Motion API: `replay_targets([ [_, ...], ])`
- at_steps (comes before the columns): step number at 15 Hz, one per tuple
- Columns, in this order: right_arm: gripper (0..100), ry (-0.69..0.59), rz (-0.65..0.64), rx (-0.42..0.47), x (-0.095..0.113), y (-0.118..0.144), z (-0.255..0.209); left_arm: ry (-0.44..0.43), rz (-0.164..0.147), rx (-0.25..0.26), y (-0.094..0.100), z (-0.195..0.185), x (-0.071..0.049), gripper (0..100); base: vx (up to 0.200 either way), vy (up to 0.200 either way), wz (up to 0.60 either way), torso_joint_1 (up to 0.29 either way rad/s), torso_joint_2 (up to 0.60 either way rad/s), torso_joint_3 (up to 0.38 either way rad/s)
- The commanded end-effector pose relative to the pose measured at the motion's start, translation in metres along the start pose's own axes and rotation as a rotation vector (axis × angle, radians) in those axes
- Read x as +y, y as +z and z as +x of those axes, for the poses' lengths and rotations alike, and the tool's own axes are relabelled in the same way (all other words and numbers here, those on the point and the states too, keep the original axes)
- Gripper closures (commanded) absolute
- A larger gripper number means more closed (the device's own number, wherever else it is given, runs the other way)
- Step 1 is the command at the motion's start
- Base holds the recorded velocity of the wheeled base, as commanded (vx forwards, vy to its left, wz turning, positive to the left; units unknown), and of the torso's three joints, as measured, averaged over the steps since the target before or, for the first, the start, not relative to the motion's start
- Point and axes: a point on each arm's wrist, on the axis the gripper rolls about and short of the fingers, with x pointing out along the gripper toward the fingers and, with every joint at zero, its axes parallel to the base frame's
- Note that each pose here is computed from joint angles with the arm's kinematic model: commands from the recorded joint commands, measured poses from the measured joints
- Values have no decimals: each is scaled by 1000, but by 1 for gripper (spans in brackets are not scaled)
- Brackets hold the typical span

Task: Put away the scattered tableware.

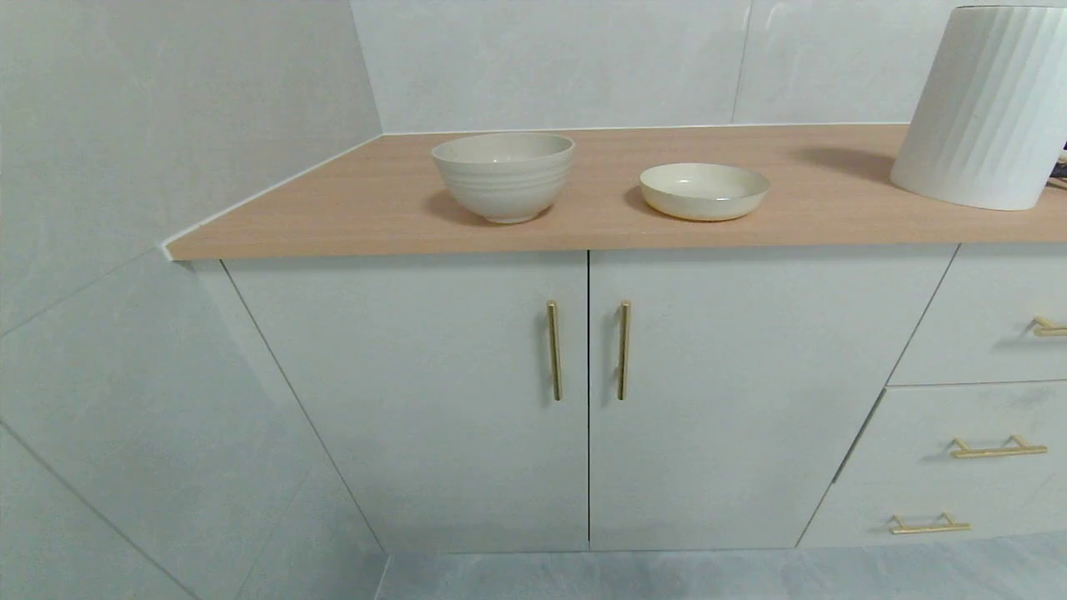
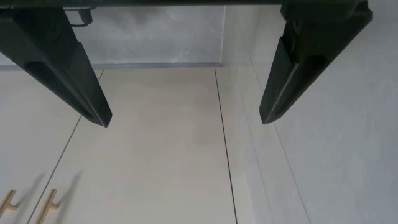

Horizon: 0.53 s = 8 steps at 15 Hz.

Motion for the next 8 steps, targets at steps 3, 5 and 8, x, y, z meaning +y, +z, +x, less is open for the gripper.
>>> replay_targets([
  [3, 0, 324, 107, 301, 6, 50, 51, 0, 0, 0, 0, 0, 0, 0, 0, 0, 0, 0, 0, 0],
  [5, 0, 458, 157, 477, 9, 55, 95, 0, 0, 0, 0, 0, 0, 0, 0, 0, 0, 0, 0, 0],
  [8, 0, 647, 129, 540, 40, 63, 168, 0, 0, 0, 0, 0, 0, 0, 0, 0, 0, 0, 0, 0],
])
